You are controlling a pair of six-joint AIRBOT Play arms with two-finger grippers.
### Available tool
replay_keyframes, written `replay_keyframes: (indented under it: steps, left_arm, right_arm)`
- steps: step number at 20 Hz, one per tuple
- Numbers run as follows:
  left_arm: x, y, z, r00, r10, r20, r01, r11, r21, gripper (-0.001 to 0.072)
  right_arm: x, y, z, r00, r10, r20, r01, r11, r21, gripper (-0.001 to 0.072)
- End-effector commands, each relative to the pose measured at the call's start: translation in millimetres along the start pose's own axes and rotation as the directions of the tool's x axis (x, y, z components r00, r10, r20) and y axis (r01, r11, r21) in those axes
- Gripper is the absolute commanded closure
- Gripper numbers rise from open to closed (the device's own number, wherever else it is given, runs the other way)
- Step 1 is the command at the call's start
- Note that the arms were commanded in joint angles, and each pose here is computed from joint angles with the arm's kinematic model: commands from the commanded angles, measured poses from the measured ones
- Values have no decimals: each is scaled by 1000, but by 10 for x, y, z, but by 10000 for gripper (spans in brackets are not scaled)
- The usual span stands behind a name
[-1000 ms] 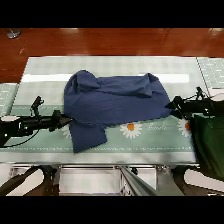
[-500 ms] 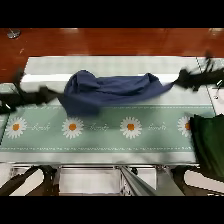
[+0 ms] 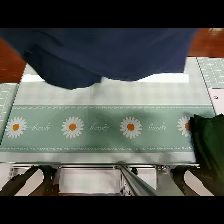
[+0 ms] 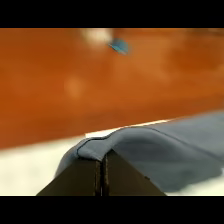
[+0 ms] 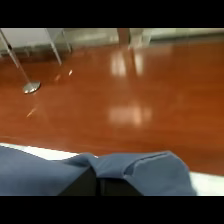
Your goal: Fold the shirts.
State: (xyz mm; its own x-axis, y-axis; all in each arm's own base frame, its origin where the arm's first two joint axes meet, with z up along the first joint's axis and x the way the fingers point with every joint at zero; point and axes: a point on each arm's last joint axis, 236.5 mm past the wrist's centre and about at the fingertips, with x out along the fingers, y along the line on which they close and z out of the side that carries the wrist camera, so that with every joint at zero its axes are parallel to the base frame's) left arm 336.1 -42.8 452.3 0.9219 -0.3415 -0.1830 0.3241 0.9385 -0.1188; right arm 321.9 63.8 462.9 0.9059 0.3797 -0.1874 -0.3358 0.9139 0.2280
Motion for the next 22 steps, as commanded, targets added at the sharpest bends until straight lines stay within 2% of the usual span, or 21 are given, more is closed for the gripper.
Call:
replay_keyframes:
  steps: [1, 4, 8, 10, 12, 16, 18, 22]
  left_arm:
    - [-738, -80, 398, 975, 185, 124, -199, 973, 114, 682]
    - [-1146, -216, 382, 957, 246, 153, -270, 948, 170, 681]
    - [-1538, -563, 259, 978, 144, 152, -180, 947, 264, 681]
    - [-1648, -525, 231, 981, 118, 155, -158, 947, 280, 681]
    - [-1506, -463, 58, 991, 105, 78, -124, 942, 311, 682]
    - [-886, -116, -484, 947, 291, -135, -207, 876, 436, 681]
    - [-502, -74, -784, 907, 348, -236, -222, 873, 434, 681]
    - [321, 312, -1708, 739, 492, -460, -335, 861, 382, 681]
  right_arm:
    - [-830, 449, 81, 995, -54, 82, 64, 990, -128, 696]
    - [-1292, 619, -90, 990, -111, 87, 124, 978, -169, 696]
    - [-1649, 708, -347, 984, -169, 55, 176, 967, -183, 696]
    - [-1685, 687, -546, 982, -186, -21, 180, 968, -175, 696]
    - [-1640, 619, -777, 973, -195, -123, 175, 972, -156, 696]
    - [-1270, 327, -1135, 942, -185, -281, 168, 982, -83, 696]
    - [-981, 92, -1449, 902, -168, -398, 166, 985, -38, 696]
    - [-270, -451, -2038, 826, -119, -551, 187, 980, 70, 696]
